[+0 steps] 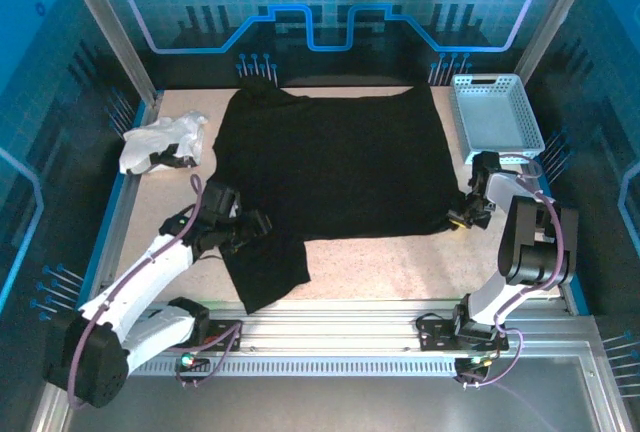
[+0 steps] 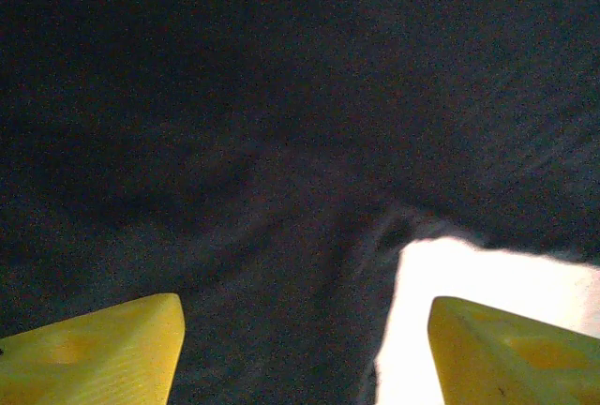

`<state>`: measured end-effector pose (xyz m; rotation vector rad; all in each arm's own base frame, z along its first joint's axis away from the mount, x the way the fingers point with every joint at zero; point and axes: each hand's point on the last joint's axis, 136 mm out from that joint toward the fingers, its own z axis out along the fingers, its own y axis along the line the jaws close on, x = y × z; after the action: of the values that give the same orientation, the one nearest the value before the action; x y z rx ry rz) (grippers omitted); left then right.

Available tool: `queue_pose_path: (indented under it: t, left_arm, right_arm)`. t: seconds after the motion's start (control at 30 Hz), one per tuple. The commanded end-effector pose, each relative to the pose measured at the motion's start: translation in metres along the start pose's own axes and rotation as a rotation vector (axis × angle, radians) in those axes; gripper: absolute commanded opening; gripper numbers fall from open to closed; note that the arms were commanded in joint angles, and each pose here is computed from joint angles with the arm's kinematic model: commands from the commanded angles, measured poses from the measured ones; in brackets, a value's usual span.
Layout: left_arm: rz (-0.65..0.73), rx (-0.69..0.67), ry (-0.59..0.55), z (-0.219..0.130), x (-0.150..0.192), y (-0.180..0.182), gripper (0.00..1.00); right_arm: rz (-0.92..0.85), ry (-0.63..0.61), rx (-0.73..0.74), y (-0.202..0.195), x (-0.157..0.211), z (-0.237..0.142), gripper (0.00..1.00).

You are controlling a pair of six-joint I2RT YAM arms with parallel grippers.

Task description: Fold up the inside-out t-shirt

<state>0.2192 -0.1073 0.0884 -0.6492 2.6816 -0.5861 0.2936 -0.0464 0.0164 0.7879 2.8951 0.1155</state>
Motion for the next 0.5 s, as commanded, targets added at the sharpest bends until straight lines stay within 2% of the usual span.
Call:
queue_pose_path:
  t: [0.0, 0.13, 0.2, 0.37, 0.47]
  left_arm:
    - [-0.071, -0.175, 0.067, -0.005, 0.036, 0.044, 0.69]
    - [-0.148, -0.281, 0.161, -0.007, 0.066, 0.069, 0.69]
    - [-0.145, -0.327, 0.184, -0.010, 0.074, 0.078, 0.69]
    - [-0.114, -0.377, 0.293, 0.007, 0.092, 0.080, 0.68]
    - [-0.094, -0.388, 0.322, 0.017, 0.102, 0.080, 0.64]
  right_arm:
    - [-0.034, -0.039, -0.048, 0.012, -0.004, -0.007, 0.00]
    - [-0.053, -0.066, -0.065, 0.015, -0.003, -0.013, 0.00]
    - [-0.059, -0.086, -0.073, 0.017, -0.005, -0.018, 0.00]
    - [-0.059, -0.108, -0.123, 0.024, -0.008, -0.028, 0.00]
    - [-0.052, -0.113, -0.144, 0.025, -0.009, -0.029, 0.00]
